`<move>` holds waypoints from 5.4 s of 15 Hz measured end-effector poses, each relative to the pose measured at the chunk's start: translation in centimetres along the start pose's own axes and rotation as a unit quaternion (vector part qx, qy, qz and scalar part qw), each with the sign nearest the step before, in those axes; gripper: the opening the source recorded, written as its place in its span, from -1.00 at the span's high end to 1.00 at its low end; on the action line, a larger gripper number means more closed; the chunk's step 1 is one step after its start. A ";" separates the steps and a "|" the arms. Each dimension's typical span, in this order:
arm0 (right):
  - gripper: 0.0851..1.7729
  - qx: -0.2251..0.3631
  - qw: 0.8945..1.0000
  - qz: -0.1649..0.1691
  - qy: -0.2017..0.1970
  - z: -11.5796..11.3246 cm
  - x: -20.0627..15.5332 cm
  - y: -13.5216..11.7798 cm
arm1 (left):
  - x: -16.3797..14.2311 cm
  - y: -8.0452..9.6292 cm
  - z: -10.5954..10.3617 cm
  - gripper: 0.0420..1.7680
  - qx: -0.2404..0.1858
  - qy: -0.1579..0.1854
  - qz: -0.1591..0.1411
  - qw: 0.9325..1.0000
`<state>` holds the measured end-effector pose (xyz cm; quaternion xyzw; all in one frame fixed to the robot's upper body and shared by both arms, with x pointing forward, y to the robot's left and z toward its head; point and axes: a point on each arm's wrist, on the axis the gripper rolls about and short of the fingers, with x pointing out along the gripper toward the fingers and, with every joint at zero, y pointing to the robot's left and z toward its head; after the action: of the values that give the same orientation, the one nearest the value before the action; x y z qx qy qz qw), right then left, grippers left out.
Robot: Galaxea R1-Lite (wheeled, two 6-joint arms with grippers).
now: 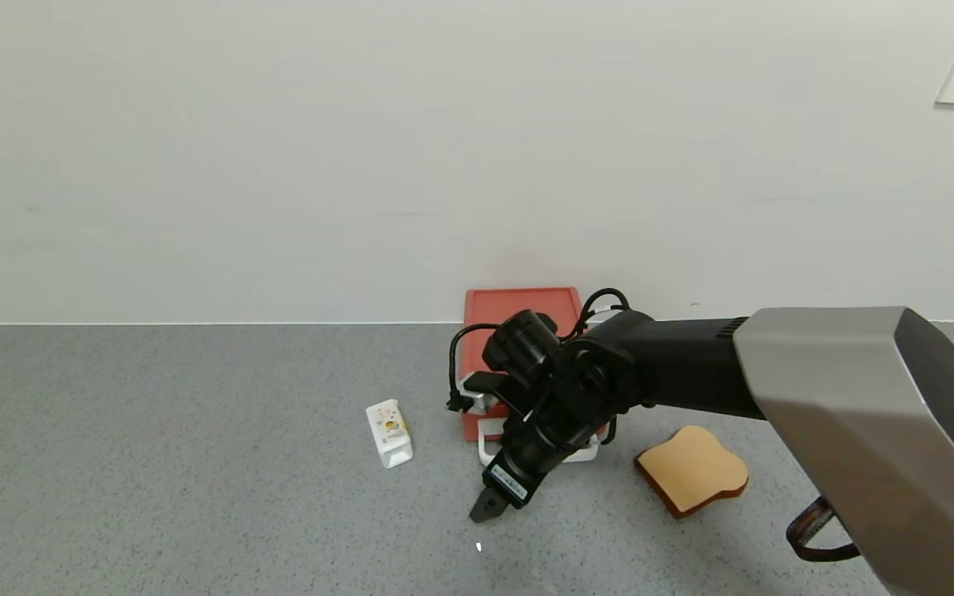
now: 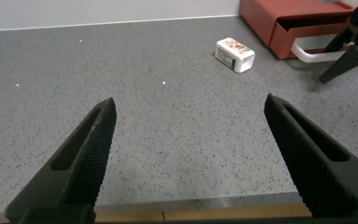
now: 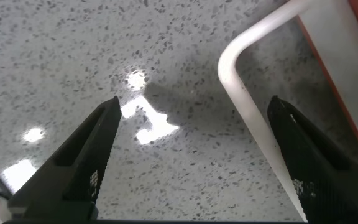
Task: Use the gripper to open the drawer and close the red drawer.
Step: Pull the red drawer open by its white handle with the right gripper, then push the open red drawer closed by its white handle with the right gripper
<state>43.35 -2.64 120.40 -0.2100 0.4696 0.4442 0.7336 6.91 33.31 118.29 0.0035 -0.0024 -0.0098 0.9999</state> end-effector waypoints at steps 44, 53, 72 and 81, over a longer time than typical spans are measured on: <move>-0.93 0.082 0.991 0.052 0.090 -1.1 -6.5 7.9 | 0.0 0.0 0.0 -0.94 0.000 0.000 0.001 1.000; -0.93 0.068 0.997 0.035 -0.014 -3.8 -17.1 4.8 | 0.0 0.0 0.0 -0.94 0.000 0.000 0.003 1.000; -0.93 0.152 0.947 -0.067 -0.275 -16.1 -25.0 -2.2 | 0.0 0.0 0.1 -0.94 -0.002 -0.002 0.004 1.000; -0.93 0.158 0.946 -0.071 -0.274 -16.5 -25.1 -2.3 | 0.0 0.0 0.1 -0.94 -0.002 -0.002 0.005 1.000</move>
<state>32.91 -27.22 134.33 0.0059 0.2987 0.3513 0.8873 6.90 33.33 118.37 0.0016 -0.0046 -0.0052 1.0000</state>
